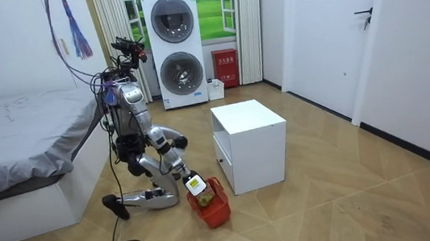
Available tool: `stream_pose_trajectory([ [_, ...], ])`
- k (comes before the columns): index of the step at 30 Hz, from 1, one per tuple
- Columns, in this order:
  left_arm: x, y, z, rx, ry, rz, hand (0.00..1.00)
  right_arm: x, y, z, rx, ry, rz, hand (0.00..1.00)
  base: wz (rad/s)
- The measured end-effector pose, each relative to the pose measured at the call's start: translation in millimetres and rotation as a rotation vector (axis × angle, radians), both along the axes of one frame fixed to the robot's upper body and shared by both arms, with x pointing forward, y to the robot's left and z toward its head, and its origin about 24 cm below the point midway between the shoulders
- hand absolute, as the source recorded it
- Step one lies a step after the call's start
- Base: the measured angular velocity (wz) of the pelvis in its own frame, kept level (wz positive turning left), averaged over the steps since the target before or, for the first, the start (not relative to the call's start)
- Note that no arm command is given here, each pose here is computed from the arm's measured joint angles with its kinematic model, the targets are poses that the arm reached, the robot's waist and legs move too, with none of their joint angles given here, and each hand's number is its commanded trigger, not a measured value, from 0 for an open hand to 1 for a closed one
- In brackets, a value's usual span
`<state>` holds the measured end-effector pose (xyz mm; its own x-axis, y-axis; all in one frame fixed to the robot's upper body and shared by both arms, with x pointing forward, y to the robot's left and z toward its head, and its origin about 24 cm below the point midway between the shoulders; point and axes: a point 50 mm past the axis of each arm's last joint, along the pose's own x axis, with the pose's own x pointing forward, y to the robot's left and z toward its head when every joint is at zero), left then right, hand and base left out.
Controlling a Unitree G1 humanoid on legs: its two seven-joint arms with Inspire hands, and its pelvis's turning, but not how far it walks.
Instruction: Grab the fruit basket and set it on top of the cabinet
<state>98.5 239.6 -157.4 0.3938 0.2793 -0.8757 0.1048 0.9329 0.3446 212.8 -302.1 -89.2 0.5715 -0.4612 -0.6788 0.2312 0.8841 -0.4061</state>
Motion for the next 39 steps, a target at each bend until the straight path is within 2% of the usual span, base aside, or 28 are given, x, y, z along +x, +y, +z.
stream_pose_trajectory([
  [7,9.1,2.5,3.0,0.002,-0.032,0.022,0.00,27.9,13.1,17.8,0.002,-0.128,0.072,1.00,-0.01],
  [17,21.1,12.3,9.1,0.029,-0.059,0.048,0.00,53.6,23.5,38.5,-0.060,-0.204,0.142,1.00,-0.17],
  [23,-0.7,24.7,7.1,0.059,-0.025,0.164,0.00,72.6,33.7,63.4,-0.115,-0.344,0.154,1.00,-0.66],
  [24,-11.3,28.2,6.0,0.071,-0.013,0.209,0.00,79.8,40.6,73.3,-0.143,-0.387,0.205,1.00,-1.50],
  [25,-33.7,33.1,3.5,0.085,0.029,0.254,0.00,83.7,49.5,78.1,-0.172,-0.412,0.256,1.00,-1.63],
  [26,-45.3,35.7,2.8,0.094,0.056,0.257,0.00,82.8,51.4,77.9,-0.182,-0.416,0.263,1.00,-1.01],
  [28,-43.1,34.1,5.7,0.095,0.032,0.203,0.00,66.3,10.5,88.7,-0.273,-0.443,0.131,1.00,0.14],
  [29,-44.1,39.0,7.6,0.113,0.031,0.200,0.00,65.7,7.6,90.5,-0.268,-0.461,0.084,1.00,0.51],
  [32,-25.7,36.9,12.3,0.127,-0.036,0.192,0.00,76.1,15.4,119.7,-0.258,-0.643,0.045,1.00,0.04],
  [34,-31.8,35.4,10.2,0.167,-0.005,0.169,0.00,77.6,25.7,125.8,-0.254,-0.724,0.080,1.00,-0.20],
  [39,-48.0,36.2,7.7,0.187,0.048,0.183,0.00,80.6,28.5,135.1,-0.269,-0.763,0.100,1.00,0.02],
])
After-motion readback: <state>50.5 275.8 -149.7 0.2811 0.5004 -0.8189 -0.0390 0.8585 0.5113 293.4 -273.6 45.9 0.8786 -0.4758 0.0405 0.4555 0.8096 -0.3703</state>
